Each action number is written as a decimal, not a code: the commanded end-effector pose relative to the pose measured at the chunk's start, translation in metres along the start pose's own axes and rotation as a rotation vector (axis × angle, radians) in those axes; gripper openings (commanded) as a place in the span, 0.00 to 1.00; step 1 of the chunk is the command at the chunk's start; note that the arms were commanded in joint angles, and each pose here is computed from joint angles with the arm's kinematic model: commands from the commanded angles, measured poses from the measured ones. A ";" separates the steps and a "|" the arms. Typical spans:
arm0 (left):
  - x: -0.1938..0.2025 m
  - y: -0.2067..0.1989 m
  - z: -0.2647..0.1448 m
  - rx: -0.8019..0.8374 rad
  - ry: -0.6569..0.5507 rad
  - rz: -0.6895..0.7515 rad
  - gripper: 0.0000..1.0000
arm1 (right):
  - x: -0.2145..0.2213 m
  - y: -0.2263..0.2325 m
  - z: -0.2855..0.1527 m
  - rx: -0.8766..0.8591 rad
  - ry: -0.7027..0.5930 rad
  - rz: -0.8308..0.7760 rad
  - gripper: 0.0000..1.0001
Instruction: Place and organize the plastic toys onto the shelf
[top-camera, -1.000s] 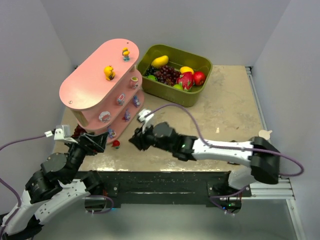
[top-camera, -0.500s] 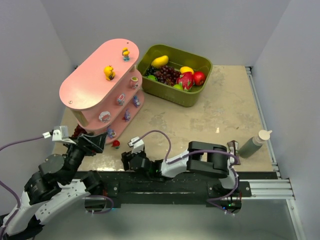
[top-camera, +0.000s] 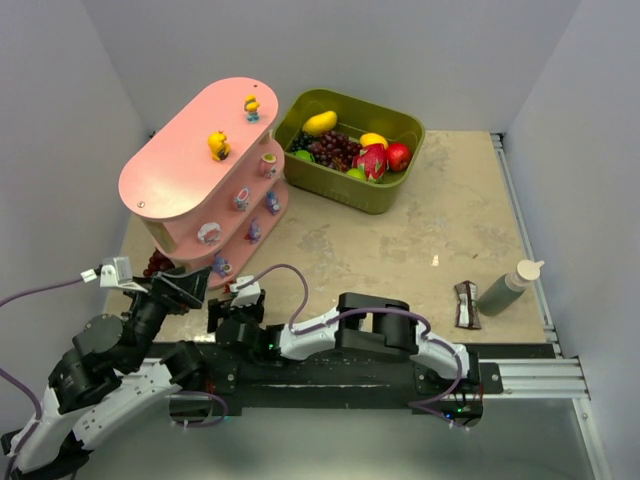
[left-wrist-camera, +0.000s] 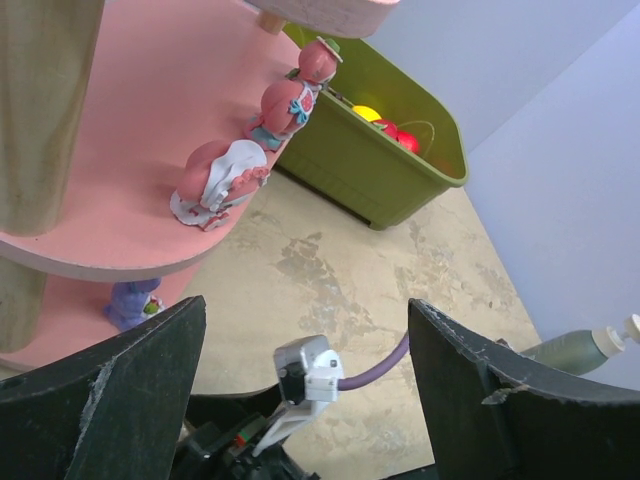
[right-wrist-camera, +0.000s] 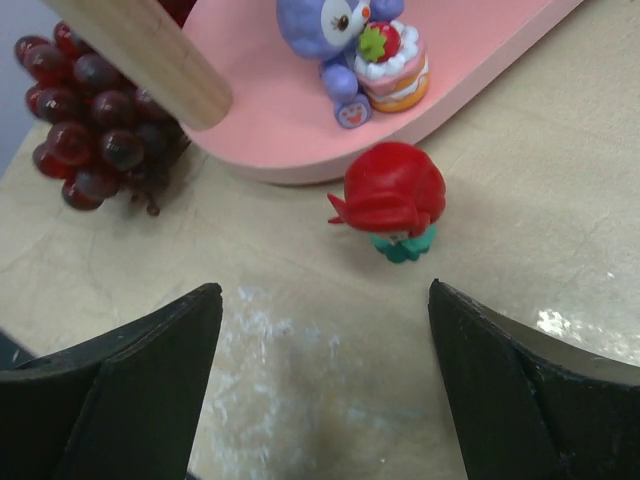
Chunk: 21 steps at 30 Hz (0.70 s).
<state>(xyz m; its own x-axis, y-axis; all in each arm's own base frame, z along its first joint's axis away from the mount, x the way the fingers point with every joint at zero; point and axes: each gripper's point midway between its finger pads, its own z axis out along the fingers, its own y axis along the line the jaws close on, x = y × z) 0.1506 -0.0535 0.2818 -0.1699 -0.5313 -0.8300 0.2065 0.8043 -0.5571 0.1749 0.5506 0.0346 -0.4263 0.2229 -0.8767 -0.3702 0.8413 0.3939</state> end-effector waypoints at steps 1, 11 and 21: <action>-0.007 0.000 -0.001 0.009 -0.038 0.001 0.86 | 0.062 -0.077 0.001 0.239 0.109 -0.240 0.89; -0.006 0.000 -0.001 0.013 -0.035 0.003 0.86 | 0.061 -0.102 0.005 0.344 0.071 -0.391 0.89; -0.006 0.001 0.000 0.008 -0.036 0.006 0.86 | 0.072 -0.093 0.019 0.302 0.074 -0.426 0.83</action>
<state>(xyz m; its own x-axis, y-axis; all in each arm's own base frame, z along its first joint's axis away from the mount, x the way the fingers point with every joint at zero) 0.1500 -0.0521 0.2808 -0.1608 -0.5277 -0.8340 0.2130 0.8066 -0.5514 0.2034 0.5311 0.0215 -0.2649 0.0445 -0.9632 -0.2232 0.9690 0.1061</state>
